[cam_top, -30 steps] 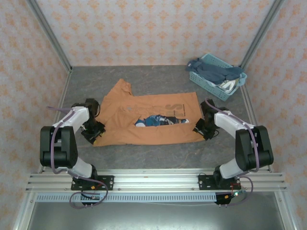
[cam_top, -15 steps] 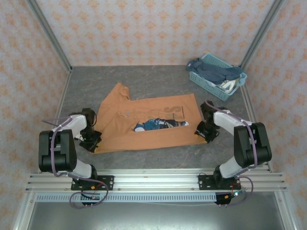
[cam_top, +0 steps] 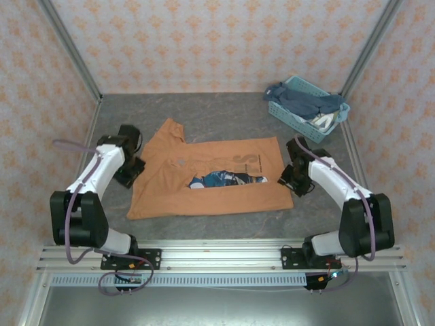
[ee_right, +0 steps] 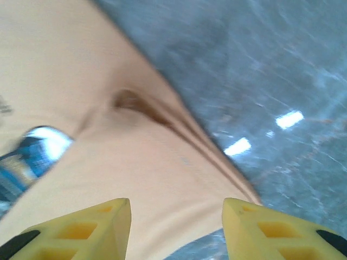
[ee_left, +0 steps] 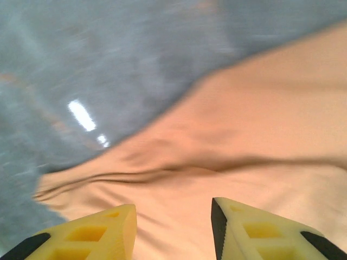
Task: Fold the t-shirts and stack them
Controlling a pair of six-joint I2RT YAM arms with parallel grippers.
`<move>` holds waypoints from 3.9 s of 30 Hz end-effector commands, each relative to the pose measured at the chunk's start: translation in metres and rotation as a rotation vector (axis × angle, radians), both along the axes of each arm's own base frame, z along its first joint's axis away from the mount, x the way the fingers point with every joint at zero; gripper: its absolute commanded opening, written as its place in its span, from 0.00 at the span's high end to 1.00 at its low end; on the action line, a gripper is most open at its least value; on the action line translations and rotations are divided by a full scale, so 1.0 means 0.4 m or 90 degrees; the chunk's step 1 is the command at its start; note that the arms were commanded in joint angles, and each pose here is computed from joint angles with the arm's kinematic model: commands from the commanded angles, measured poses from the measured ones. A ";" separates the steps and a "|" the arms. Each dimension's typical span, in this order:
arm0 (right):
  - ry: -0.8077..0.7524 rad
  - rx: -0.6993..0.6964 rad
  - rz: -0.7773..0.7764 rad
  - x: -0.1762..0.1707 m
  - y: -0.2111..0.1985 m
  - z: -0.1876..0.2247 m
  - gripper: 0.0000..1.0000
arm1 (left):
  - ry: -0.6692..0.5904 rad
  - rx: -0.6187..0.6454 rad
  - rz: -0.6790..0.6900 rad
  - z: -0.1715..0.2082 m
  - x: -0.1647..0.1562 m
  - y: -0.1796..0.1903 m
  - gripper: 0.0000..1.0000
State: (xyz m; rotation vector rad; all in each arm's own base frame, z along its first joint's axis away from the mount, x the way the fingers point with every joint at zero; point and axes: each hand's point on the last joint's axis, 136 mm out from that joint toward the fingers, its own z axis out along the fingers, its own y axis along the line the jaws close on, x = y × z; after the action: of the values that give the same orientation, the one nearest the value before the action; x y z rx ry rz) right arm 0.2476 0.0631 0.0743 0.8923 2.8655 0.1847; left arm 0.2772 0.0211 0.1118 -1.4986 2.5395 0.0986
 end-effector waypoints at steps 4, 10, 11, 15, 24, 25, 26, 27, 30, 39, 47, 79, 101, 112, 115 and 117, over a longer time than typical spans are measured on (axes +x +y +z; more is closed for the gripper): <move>-0.065 0.005 0.095 0.080 0.069 0.052 0.51 | 0.033 0.048 -0.318 0.007 0.209 -0.163 0.65; -0.001 0.014 0.107 0.074 0.092 -0.008 0.50 | 0.140 0.093 -0.429 -0.082 0.262 -0.182 0.62; 0.014 0.014 0.104 0.066 0.091 -0.024 0.51 | 0.146 0.090 -0.456 -0.092 0.269 -0.189 0.61; 0.042 0.011 0.085 0.040 0.083 -0.067 0.51 | 0.170 0.116 -0.492 -0.123 0.286 -0.194 0.60; 0.093 -0.020 0.081 0.007 0.060 -0.116 0.53 | 0.224 0.173 -0.501 -0.173 0.280 -0.154 0.61; 0.101 -0.023 0.080 0.002 0.058 -0.122 0.53 | 0.225 0.172 -0.501 -0.177 0.280 -0.154 0.61; 0.106 -0.026 0.078 -0.001 0.055 -0.127 0.53 | 0.225 0.173 -0.501 -0.180 0.279 -0.154 0.61; 0.109 -0.026 0.077 -0.003 0.055 -0.130 0.53 | 0.226 0.173 -0.502 -0.183 0.279 -0.154 0.61; 0.112 -0.029 0.077 -0.007 0.053 -0.133 0.53 | 0.216 0.171 -0.496 -0.182 0.286 -0.157 0.61; 0.118 -0.032 0.077 -0.012 0.050 -0.137 0.54 | 0.131 0.134 -0.475 -0.114 0.299 -0.207 0.50; 0.117 -0.031 0.077 -0.007 0.052 -0.131 0.54 | 0.217 0.144 -0.493 -0.187 0.262 -0.186 0.53; 0.121 -0.039 0.072 -0.012 0.045 -0.131 0.55 | 0.189 0.207 -0.469 -0.110 0.299 -0.152 0.73; 0.072 -0.044 0.062 0.000 0.036 -0.095 0.56 | 0.132 0.167 -0.387 -0.035 0.236 -0.139 0.82; -0.086 -0.036 0.080 0.213 0.064 0.030 0.55 | -0.007 0.003 -0.213 -0.035 0.371 -0.061 0.68; -0.117 -0.034 0.081 0.297 0.067 0.049 0.55 | -0.049 0.014 -0.225 -0.024 0.477 -0.043 0.64; -0.133 -0.036 0.082 0.347 0.069 0.057 0.55 | -0.068 0.032 -0.227 -0.023 0.535 -0.028 0.62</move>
State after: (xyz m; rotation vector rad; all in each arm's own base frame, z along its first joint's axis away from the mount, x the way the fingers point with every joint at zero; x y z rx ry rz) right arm 0.3594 0.0964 0.0932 0.6790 2.7664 0.2337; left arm 0.4579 0.0172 0.1008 -1.0517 2.6905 0.0816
